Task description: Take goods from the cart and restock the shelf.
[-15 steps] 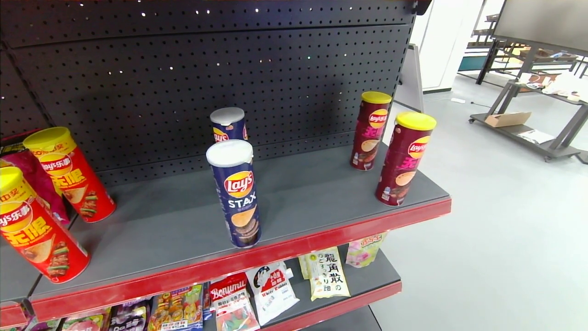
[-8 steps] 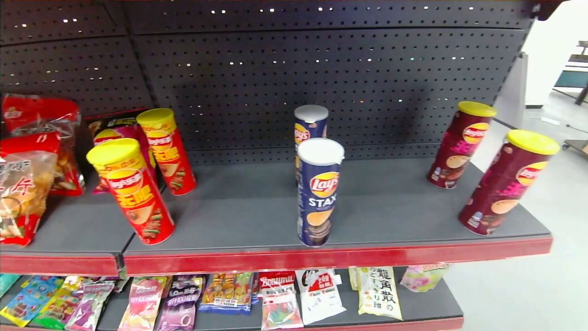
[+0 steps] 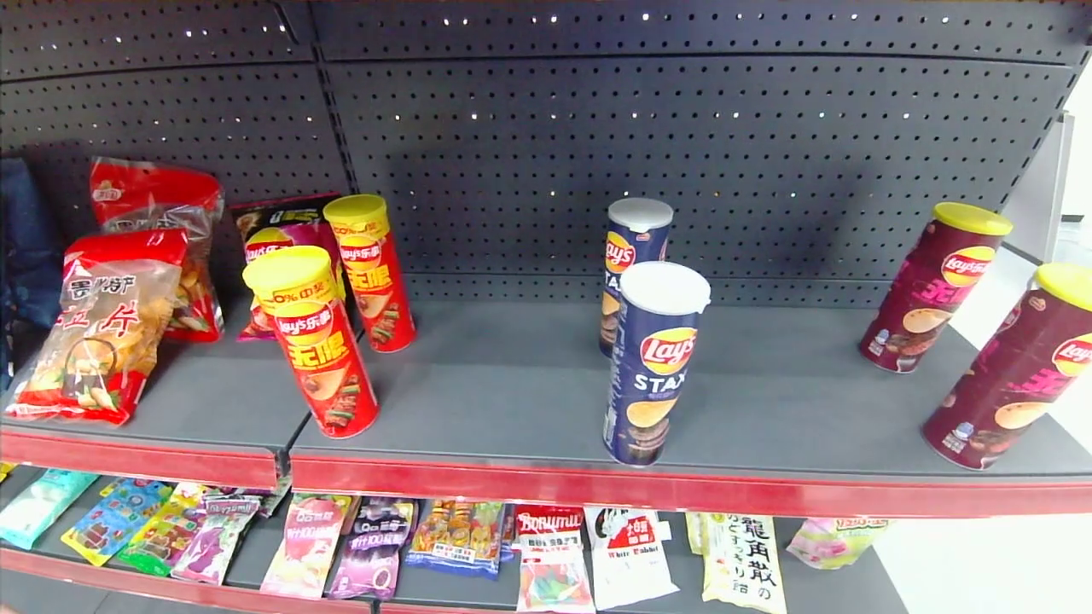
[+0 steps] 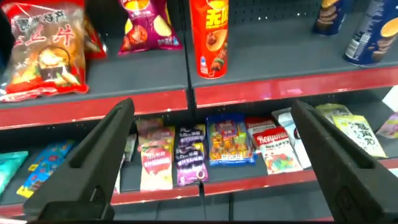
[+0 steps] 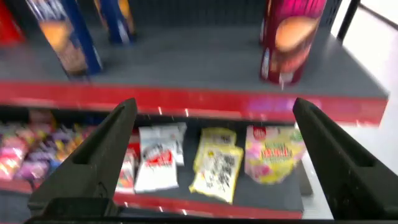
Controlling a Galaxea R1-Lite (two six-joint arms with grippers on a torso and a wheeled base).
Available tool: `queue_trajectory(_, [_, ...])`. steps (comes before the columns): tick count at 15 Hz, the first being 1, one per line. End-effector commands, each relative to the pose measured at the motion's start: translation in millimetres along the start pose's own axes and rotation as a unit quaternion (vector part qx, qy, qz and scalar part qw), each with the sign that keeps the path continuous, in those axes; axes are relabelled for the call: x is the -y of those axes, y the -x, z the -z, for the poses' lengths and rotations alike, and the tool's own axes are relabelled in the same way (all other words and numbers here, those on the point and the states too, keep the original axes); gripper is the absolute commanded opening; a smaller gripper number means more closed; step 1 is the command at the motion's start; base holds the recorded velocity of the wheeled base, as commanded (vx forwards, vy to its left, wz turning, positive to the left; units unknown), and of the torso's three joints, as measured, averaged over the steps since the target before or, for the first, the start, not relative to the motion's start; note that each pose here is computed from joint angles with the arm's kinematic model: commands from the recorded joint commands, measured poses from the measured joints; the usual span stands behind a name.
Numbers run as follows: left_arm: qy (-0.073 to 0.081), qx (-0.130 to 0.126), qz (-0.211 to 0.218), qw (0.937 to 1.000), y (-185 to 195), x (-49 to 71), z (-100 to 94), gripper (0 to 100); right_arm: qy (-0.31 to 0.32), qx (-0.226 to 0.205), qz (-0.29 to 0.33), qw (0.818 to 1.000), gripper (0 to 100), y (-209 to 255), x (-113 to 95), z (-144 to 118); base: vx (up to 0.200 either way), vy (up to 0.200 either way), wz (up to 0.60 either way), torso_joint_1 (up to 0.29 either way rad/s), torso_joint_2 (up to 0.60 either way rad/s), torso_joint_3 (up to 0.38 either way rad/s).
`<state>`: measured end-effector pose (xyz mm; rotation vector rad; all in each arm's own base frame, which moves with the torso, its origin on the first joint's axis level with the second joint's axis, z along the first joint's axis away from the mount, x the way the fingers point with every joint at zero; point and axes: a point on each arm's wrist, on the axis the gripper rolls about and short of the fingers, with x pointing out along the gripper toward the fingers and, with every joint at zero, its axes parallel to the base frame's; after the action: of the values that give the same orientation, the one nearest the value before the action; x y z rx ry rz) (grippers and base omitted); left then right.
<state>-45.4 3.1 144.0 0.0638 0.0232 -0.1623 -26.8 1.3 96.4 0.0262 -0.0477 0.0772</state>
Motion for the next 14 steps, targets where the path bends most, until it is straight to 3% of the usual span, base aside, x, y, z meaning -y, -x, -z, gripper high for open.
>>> queue_trajectory(1, [-0.002,-0.016,0.012,0.9998,-21.1,1.3,33.6,100,-0.025,-0.021,-0.061,0.998,100,-45.0,-2.8,-125.6,0.000,0.000,0.00,0.000,0.00,0.000])
queue_trajectory(2, [-0.010,-0.018,0.010,0.9997,-27.3,1.7,47.4,100,0.037,-0.040,-0.114,0.992,100,-50.7,-4.6,-118.3,0.000,0.000,0.00,0.000,0.00,0.000])
queue_trajectory(5, [-0.021,-0.021,0.010,0.9995,-32.5,2.3,61.6,100,0.044,-0.132,-0.165,0.976,100,-86.3,-8.6,-102.7,0.000,0.000,0.00,0.000,0.00,0.000])
queue_trajectory(6, [-0.018,-0.023,0.012,0.9995,-32.5,2.4,62.1,100,0.042,-0.148,-0.186,0.971,100,-93.3,-11.3,-100.8,0.000,0.000,0.00,0.000,0.00,0.000])
queue_trajectory(7, [-0.003,-0.039,0.007,0.9992,-32.3,2.3,65.2,100,0.038,-0.183,-0.220,0.957,100,-107.6,-18.4,-95.5,0.000,0.000,0.00,0.000,0.00,0.000])
queue_trajectory(9, [0.024,-0.042,-0.018,0.9987,-32.4,1.3,65.4,100,0.034,-0.235,-0.246,0.940,100,-124.9,-27.4,-84.4,0.000,0.000,0.00,0.000,0.00,0.000])
queue_trajectory(11, [0.023,-0.042,-0.017,0.9987,-32.4,1.3,65.4,100,0.032,-0.280,-0.248,0.927,100,-145.3,-33.3,-75.8,0.000,0.000,0.00,0.000,0.00,0.000])
queue_trajectory(14, [0.024,-0.042,-0.017,0.9987,-32.4,1.3,65.4,100,0.020,-0.306,-0.261,0.915,100,-171.7,-46.0,-67.6,0.000,0.000,0.00,0.000,0.00,0.000])
